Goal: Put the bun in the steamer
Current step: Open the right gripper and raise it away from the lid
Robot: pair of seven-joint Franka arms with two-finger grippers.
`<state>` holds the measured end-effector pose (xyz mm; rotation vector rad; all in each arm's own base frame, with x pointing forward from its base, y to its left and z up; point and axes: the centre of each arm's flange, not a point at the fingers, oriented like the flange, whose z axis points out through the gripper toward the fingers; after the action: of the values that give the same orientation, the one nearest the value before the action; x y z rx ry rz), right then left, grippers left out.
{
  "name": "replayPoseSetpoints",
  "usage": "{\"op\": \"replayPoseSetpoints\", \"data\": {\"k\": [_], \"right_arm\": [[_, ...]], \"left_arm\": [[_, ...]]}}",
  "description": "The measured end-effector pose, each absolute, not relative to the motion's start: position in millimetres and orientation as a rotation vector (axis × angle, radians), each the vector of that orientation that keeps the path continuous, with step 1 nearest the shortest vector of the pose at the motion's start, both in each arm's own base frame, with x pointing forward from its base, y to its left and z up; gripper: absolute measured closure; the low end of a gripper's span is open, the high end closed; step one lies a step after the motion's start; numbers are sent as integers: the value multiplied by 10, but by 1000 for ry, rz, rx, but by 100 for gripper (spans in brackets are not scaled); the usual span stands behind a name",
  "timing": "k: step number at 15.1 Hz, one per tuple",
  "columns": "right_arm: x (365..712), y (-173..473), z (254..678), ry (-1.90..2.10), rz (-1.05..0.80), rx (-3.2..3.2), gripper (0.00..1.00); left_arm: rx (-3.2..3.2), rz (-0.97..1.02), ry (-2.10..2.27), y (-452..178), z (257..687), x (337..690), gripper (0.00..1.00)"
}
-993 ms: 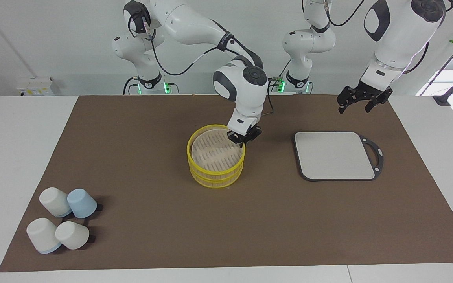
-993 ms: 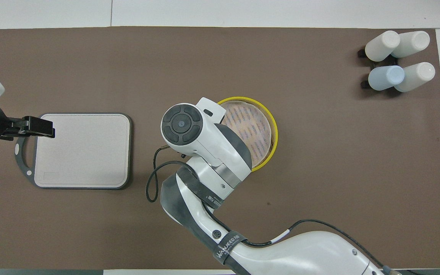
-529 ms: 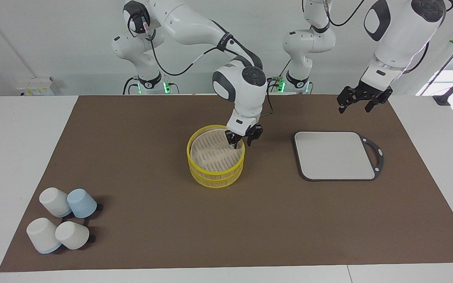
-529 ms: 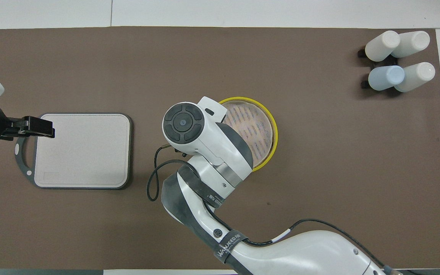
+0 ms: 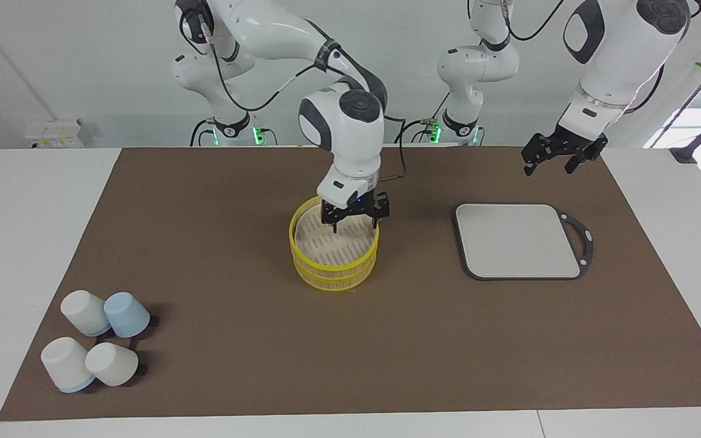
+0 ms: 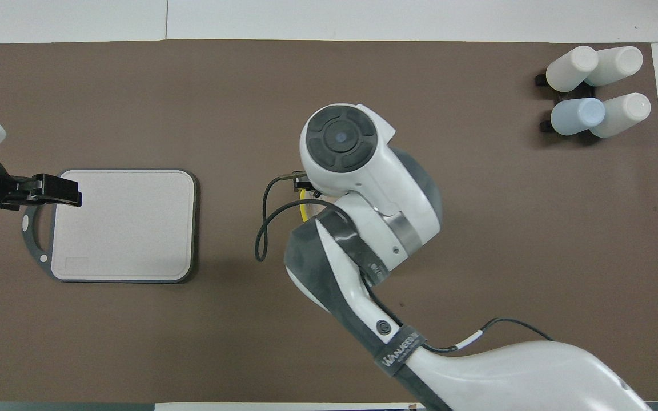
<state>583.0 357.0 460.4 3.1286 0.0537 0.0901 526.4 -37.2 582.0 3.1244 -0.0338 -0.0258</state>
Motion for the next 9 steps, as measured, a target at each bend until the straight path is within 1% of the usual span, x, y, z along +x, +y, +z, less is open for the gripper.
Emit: {"op": "replayPoseSetpoints", "data": {"k": [3, 7, 9], "right_arm": [[5944, 2757, 5069, -109, 19, 3095, 0], [5945, 1880, 5435, -263, -83, 3052, 0], [5933, 1438, 5590, -271, -87, 3054, 0]], "left_arm": [[3124, -26, -32, -364, 5820, 5264, 0], [3124, -25, -31, -362, 5821, 5264, 0], [3124, -25, -30, -360, 5822, 5264, 0]]}}
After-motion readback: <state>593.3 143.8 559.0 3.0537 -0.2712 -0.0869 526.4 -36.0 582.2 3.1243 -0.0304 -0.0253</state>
